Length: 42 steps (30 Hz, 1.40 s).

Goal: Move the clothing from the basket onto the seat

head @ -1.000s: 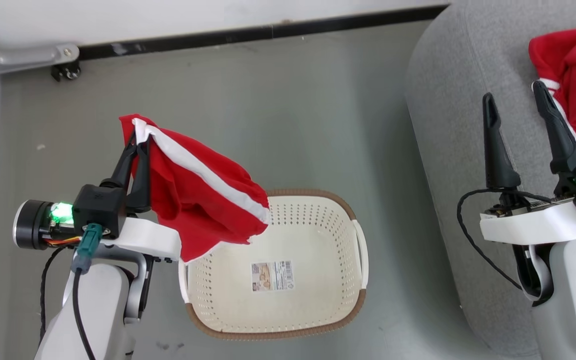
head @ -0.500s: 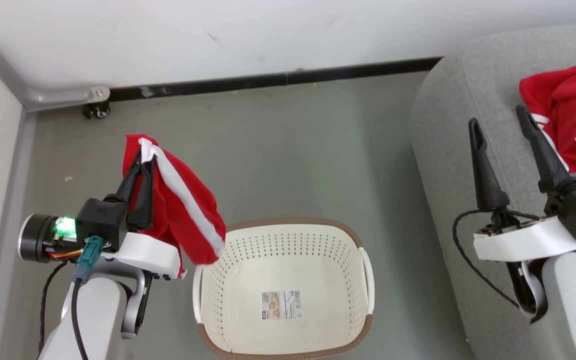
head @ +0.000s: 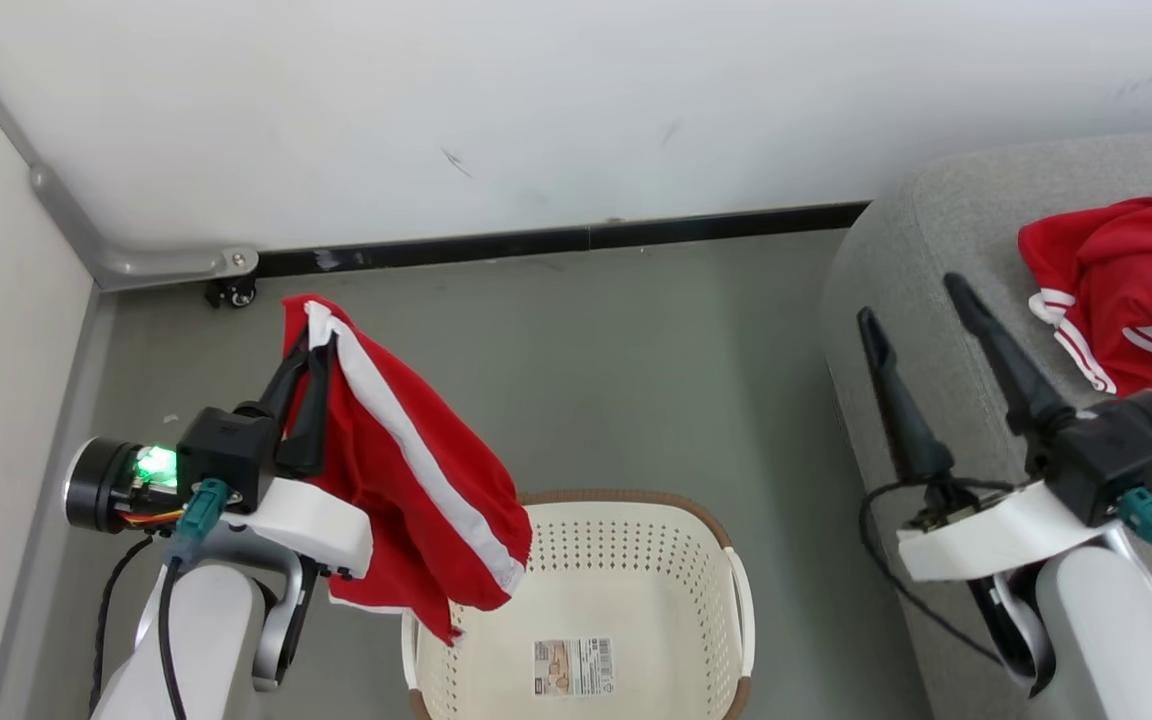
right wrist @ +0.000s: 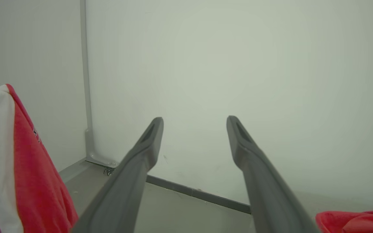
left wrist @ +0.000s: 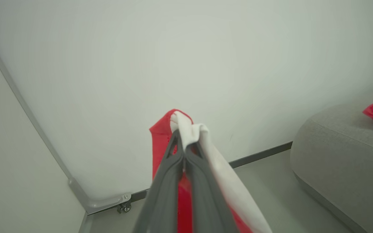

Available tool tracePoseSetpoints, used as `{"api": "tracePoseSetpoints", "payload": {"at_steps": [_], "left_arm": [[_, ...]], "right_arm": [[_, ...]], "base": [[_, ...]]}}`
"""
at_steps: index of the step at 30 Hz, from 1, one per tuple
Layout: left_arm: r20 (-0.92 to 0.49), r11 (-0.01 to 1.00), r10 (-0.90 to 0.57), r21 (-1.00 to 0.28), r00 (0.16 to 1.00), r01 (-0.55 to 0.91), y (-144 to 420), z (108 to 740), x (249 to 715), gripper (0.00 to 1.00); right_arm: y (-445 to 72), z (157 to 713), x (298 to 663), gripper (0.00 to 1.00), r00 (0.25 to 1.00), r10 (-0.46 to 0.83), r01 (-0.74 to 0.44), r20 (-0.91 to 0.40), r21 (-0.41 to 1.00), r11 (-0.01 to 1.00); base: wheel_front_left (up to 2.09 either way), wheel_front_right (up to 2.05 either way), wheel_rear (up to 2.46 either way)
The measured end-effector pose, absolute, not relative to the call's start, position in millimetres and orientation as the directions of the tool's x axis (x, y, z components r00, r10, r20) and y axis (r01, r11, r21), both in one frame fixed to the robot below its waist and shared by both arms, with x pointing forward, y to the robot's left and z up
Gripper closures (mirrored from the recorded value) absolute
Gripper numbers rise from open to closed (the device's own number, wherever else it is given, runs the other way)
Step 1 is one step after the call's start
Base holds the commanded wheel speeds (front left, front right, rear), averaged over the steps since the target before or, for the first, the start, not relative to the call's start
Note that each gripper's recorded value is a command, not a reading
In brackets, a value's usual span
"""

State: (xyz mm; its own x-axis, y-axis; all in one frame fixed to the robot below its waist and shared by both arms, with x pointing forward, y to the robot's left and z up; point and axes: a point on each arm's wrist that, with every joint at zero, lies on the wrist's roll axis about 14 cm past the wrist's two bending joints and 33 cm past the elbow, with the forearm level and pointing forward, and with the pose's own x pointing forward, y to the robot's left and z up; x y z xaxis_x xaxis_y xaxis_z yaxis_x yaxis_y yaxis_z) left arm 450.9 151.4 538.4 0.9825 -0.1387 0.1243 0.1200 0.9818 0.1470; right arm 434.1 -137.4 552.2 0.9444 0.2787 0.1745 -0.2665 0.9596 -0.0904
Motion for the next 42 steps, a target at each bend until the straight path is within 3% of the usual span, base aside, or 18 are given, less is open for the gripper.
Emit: {"api": "tracePoseSetpoints", "payload": {"at_steps": [19,34,42], "left_arm": [[0.145,0.94,-0.299,0.216,0.943,0.265,122,566,436,1.0],[0.232,0.895,-0.425,0.251,0.875,0.368,83,610,441,1.0],[0.294,0.875,-0.473,0.272,0.831,0.401,63,637,441,1.0]], "right_arm": [[-96,545,402,0.0,0.892,0.444,-0.433,0.084,-0.121,0.893],[-43,517,363,0.0,0.768,0.638,-0.64,-0.059,-0.094,0.763],[-34,522,365,0.0,0.729,0.679,-0.683,-0.08,-0.137,0.717]], "base": [[0.0,0.0,0.0],[0.0,0.0,0.0],[0.0,0.0,0.0]]}}
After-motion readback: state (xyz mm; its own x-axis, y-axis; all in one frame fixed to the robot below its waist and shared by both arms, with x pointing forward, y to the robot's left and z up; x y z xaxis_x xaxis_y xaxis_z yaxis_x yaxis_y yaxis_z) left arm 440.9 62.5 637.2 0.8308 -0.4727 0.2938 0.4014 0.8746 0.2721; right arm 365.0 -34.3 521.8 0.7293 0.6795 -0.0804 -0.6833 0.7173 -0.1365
